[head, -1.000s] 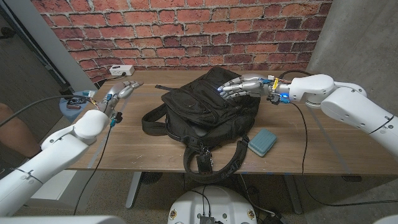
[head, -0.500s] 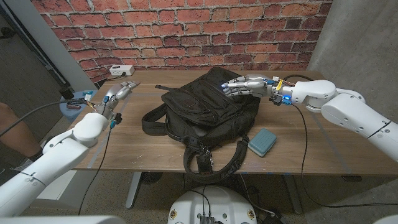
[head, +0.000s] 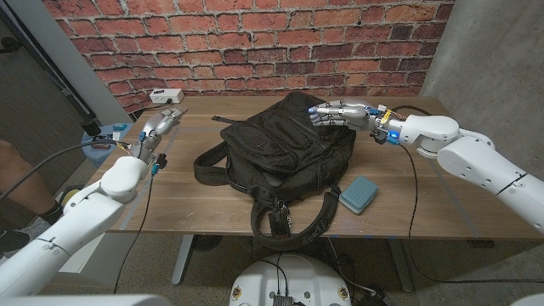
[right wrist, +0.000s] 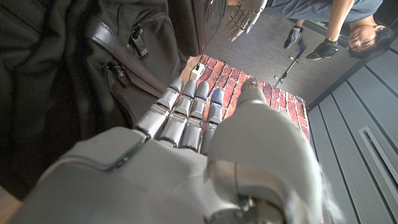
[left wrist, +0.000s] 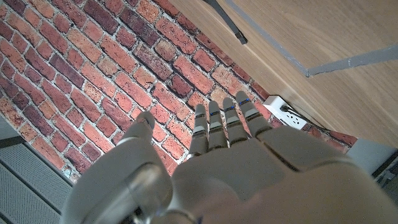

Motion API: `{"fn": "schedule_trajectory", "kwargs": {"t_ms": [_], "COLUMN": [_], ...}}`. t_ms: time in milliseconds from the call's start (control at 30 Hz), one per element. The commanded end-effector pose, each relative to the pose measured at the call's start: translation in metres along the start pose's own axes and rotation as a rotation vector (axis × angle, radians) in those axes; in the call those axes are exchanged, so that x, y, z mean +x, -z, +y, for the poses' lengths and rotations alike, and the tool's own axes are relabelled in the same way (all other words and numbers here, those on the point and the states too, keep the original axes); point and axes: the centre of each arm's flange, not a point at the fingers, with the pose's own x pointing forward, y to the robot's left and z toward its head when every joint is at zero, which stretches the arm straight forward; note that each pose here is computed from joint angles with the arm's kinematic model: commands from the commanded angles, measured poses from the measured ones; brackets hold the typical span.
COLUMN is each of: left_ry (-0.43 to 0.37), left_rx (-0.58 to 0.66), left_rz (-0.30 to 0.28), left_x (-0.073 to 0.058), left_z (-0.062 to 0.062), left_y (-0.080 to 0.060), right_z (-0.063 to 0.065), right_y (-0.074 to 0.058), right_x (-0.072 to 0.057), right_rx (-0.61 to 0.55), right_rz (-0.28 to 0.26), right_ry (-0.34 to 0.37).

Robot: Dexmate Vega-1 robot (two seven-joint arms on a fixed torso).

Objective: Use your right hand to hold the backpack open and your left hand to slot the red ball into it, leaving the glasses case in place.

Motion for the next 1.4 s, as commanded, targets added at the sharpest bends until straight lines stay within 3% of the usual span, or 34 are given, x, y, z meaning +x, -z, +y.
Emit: {"fn": "schedule_trajectory", "kwargs": {"t_ms": [33, 367, 767, 1000, 1400], "left_ry": [-0.01, -0.018, -0.048, -0.054, -0.035], "left_rx": [-0.036, -0.044, -0.088, -0.097, -0.114], "left_rz": [-0.027, -0.032, -0.072, -0.092, -0.107], "left_x": [0.006, 0.009, 0.009, 0.009, 0.016], "left_z": [-0.003, -0.004, -0.003, -0.006, -0.011], "left_y": [0.005, 0.01, 0.016, 0.016, 0.015], "right_z": [-0.013, -0.024, -0.04, -0.048, -0.055], "right_y": [0.002, 0.005, 0.022, 0.033, 0.039], "right_x": [-0.007, -0.015, -0.016, -0.018, -0.021], "right_rx": [0.019, 0.034, 0.068, 0.098, 0.112], "right_rz": [-0.076, -0.129, -0.208, -0.236, -0.266], "right_ry": [0.067, 0.155, 0.257, 0.288, 0.329]}}
